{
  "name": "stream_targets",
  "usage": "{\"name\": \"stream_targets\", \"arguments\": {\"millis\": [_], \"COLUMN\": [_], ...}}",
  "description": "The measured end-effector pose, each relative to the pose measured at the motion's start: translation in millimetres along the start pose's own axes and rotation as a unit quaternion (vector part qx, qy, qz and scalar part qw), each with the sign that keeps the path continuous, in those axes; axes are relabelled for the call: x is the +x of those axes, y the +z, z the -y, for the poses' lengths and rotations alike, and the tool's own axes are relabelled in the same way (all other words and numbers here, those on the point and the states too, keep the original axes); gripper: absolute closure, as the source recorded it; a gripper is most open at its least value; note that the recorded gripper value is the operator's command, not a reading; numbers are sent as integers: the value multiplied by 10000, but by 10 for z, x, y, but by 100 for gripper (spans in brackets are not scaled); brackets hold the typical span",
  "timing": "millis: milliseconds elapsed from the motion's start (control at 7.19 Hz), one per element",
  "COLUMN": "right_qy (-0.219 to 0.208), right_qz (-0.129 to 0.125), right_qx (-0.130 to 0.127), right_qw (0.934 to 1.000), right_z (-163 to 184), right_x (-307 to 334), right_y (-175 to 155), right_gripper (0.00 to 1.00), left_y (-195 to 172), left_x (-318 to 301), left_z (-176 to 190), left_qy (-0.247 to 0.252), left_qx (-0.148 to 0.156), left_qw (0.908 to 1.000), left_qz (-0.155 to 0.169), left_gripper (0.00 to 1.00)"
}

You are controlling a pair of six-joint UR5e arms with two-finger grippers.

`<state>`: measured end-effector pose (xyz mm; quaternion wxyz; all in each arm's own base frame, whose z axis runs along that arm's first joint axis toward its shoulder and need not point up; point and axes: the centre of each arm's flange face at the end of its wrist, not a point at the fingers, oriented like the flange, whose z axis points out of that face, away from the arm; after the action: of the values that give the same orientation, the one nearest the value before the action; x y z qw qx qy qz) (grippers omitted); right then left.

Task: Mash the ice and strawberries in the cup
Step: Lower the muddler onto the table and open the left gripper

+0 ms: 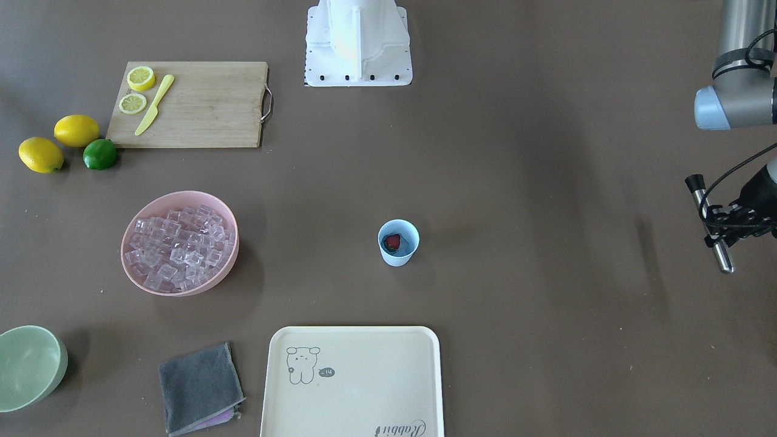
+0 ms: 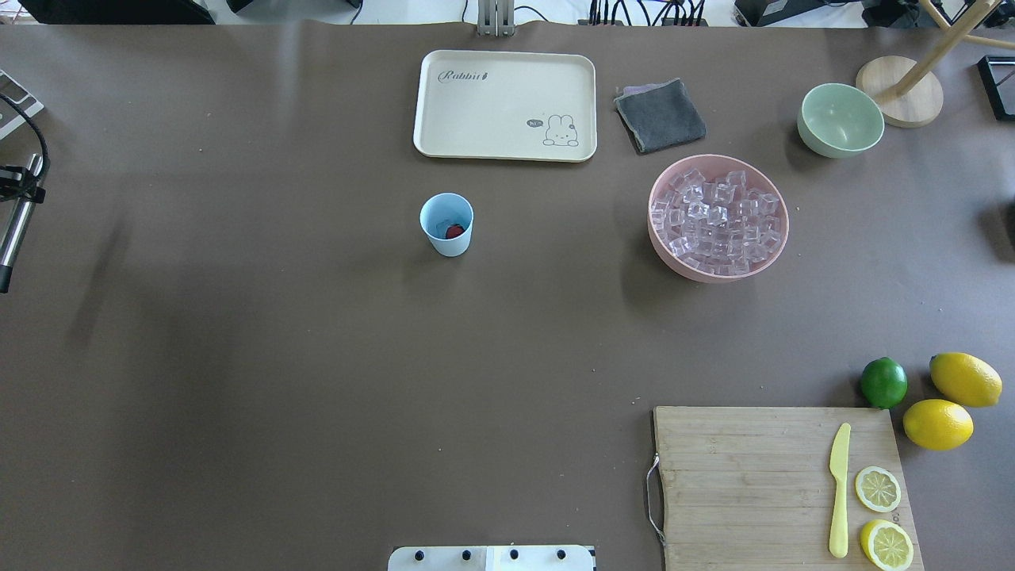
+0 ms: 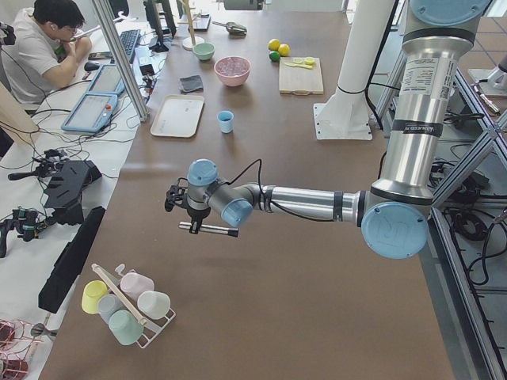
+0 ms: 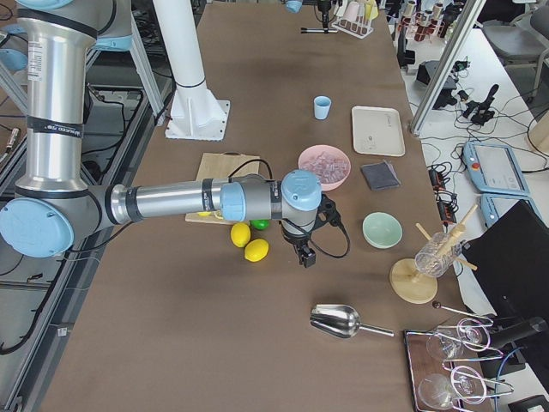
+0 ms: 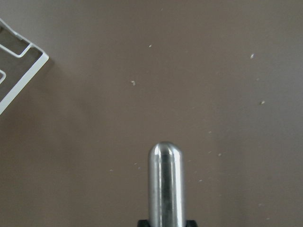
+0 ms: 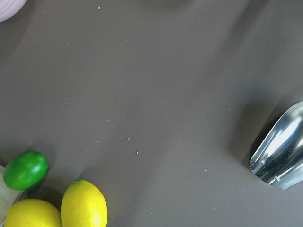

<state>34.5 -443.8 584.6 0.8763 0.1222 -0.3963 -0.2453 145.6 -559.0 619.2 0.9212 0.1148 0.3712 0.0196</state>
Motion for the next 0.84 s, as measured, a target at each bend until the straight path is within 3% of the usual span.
{"name": "stream_targets", "arguments": {"millis": [139,278,418,835], "right_qy": [-1,0,-2,8], "right_qz": [-13,-28,-37,-47], "right_qx": [18,26,35,43], "right_qw": [10000,10000,10000,10000], "right_z": [-16,-26,-26,-29], "right_x": [-9,-10,-14,-13], "right_y": [-23,-36,-48,-60], "right_gripper": [1,1,1,1], "left_y": [206,321,367,166], "left_x": [37,80,100,71], "left_z": [-94,-152,-184,-90], "left_qy": [128,190,222,167], "left_qx": [-160,-255,-305,-192], "left_qw": [9998,9995,9993,9996], "left_qz": [-9,-19,-33,-128], "left_gripper": [100,37,2,2]}}
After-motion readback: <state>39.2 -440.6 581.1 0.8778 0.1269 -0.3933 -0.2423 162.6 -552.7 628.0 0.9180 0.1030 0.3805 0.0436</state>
